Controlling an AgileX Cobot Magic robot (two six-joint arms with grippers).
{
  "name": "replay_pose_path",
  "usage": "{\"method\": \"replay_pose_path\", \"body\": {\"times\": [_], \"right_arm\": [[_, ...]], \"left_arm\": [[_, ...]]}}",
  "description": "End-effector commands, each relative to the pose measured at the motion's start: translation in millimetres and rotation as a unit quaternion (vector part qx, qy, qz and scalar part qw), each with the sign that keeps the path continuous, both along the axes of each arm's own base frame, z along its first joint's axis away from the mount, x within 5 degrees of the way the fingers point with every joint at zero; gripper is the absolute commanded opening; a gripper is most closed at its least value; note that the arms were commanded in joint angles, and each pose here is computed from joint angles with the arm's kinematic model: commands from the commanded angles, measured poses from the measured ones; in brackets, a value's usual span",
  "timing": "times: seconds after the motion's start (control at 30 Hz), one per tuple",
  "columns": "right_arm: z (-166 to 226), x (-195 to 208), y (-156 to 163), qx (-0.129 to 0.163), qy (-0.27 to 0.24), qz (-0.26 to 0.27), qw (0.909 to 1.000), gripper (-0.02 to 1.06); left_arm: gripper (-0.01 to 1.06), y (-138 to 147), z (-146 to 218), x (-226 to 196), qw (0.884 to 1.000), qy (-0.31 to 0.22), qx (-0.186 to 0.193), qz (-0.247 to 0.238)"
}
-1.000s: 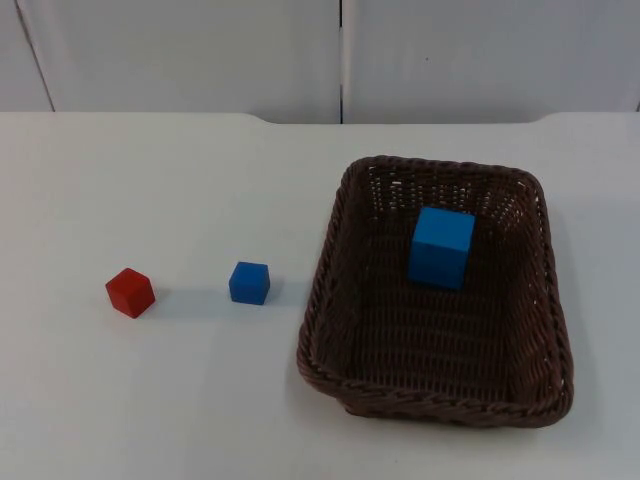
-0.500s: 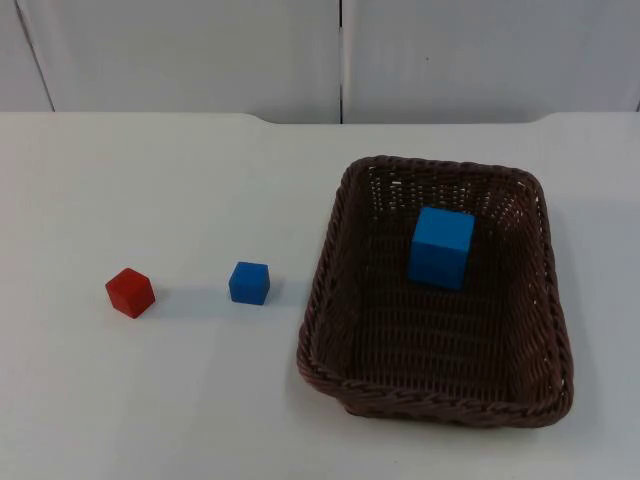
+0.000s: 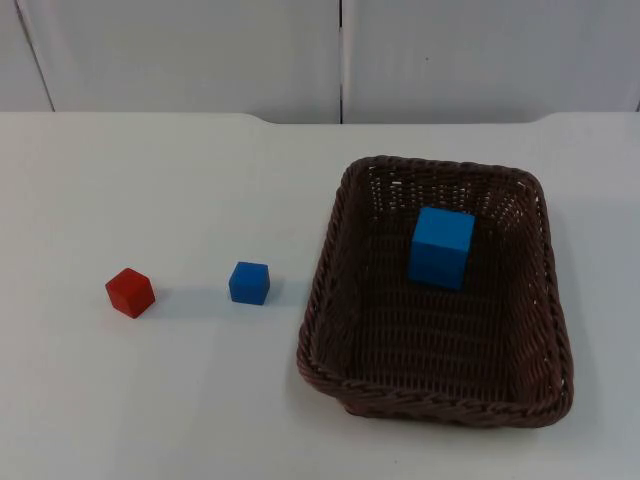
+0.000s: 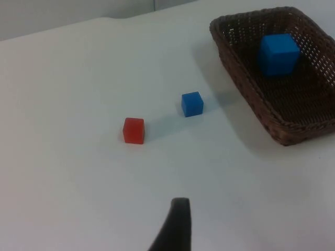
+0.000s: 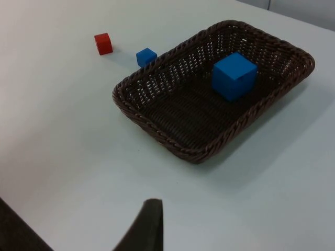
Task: Pick up the basket with the left hand and place the largest block into the basket with the right hand.
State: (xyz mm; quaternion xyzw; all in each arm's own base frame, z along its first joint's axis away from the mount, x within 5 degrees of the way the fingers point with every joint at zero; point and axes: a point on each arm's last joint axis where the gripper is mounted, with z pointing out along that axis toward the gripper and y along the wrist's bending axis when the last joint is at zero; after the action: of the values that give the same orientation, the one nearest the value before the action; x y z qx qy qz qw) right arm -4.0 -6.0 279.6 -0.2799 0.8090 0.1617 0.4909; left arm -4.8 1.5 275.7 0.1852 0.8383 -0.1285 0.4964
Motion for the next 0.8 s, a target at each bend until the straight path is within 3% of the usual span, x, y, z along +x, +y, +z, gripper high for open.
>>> {"method": "replay_pose_path", "body": {"times": [0.0, 0.13, 0.33, 0.77], "right_arm": [[-0.1, -0.4, -0.1, 0.002, -0.002, 0.003, 1.0000, 0.92], [-0.1, -0.4, -0.1, 0.002, -0.002, 0.003, 1.0000, 0.92], [-0.1, -0.4, -0.1, 0.002, -0.002, 0.003, 1.0000, 1.05], [-0.1, -0.4, -0.1, 0.002, -0.002, 0.003, 1.0000, 1.05]], "left_arm": [[0.78, 0.3, -1.0, 0.2, 1.000, 0.000, -0.001, 0.000], [0.80, 0.3, -1.0, 0.2, 1.000, 0.000, -0.001, 0.000], [1.05, 0.3, -1.0, 0.2, 1.000, 0.000, -0.001, 0.000], [1.05, 0.3, -1.0, 0.2, 1.000, 0.000, -0.001, 0.000]]}}
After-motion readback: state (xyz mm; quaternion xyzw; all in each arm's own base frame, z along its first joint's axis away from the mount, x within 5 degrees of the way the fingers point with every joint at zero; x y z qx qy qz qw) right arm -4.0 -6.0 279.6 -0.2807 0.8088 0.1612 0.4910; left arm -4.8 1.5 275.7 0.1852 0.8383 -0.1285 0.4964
